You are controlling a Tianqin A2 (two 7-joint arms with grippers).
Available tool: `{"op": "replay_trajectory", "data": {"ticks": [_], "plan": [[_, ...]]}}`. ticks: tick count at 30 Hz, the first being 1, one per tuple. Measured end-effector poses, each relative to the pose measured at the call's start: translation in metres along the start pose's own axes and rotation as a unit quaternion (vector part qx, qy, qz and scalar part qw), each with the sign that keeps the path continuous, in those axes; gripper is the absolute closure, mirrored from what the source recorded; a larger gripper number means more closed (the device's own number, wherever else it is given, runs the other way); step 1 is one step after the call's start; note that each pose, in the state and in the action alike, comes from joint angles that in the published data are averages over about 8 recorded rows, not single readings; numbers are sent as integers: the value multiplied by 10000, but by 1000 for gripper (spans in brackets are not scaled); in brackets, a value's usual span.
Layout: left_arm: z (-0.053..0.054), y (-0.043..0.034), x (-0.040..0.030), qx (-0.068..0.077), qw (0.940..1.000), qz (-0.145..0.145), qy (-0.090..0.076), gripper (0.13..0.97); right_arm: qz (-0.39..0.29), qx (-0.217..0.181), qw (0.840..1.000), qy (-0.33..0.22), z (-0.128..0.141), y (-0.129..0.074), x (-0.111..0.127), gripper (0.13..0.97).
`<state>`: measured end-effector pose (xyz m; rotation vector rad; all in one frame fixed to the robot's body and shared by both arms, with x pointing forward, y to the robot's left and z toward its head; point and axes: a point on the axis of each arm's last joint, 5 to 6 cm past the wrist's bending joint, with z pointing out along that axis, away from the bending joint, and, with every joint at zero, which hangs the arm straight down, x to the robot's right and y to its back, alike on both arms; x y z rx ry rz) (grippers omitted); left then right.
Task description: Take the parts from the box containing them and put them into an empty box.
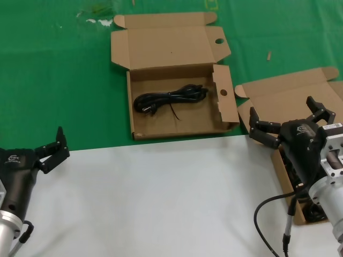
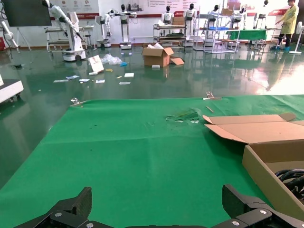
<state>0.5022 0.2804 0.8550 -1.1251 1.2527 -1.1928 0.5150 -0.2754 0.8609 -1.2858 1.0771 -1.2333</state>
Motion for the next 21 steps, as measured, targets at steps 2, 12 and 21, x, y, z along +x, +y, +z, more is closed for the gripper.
{"op": "replay_trajectory", "data": {"ticks": [2, 12, 21], "plan": [[0, 0, 0, 0, 10000, 0, 0, 132, 0, 0, 10000, 0, 0, 0, 0, 130], [0, 0, 0, 0, 10000, 0, 0, 132, 0, 0, 10000, 0, 0, 0, 0, 130], [0, 0, 0, 0, 10000, 0, 0, 132, 0, 0, 10000, 0, 0, 0, 0, 130]]}}
